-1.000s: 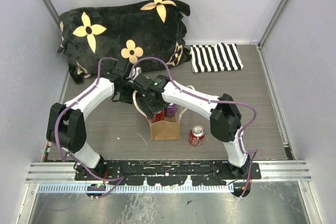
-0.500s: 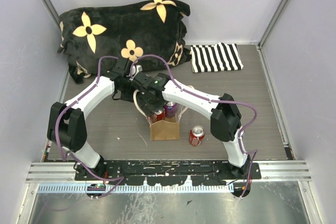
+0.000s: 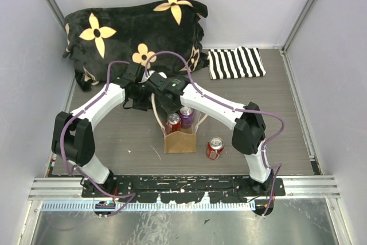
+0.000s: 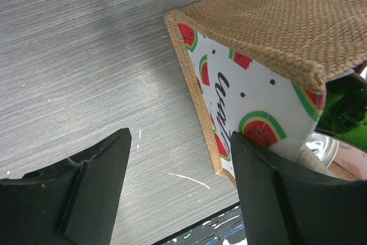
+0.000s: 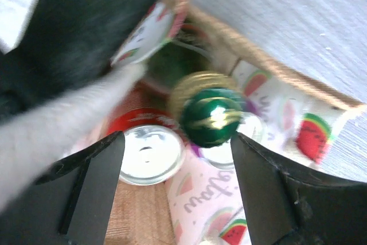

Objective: Place the beverage into the canvas bag

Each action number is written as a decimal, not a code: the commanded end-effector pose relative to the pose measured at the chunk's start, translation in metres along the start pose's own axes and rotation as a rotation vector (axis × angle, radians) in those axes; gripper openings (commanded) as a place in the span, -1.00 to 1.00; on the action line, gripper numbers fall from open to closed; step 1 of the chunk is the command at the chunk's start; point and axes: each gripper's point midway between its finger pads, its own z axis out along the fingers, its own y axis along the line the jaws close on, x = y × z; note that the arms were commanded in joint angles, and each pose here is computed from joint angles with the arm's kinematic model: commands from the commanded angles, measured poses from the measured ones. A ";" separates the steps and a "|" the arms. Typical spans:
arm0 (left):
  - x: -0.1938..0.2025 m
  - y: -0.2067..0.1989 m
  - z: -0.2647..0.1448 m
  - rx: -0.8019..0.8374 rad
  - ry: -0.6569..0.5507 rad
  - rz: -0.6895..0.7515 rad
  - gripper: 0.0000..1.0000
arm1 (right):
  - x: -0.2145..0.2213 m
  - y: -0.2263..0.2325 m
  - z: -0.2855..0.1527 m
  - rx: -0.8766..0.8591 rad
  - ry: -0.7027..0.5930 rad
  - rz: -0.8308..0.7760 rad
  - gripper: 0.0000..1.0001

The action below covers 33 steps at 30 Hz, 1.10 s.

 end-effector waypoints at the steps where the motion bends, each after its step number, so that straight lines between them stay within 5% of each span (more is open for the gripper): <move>1: -0.011 -0.016 -0.011 0.055 -0.031 0.034 0.55 | -0.053 -0.066 -0.057 0.116 -0.236 0.191 0.60; 11: -0.009 -0.016 -0.009 0.057 -0.025 0.032 0.55 | -0.040 -0.175 -0.110 0.250 -0.259 0.355 0.60; 24: 0.002 -0.012 -0.012 0.050 -0.021 0.039 0.55 | 0.038 -0.175 -0.106 0.201 -0.161 0.455 0.59; 33: 0.008 -0.011 -0.014 0.047 -0.021 0.048 0.55 | -0.008 -0.158 -0.135 0.095 -0.272 0.447 0.41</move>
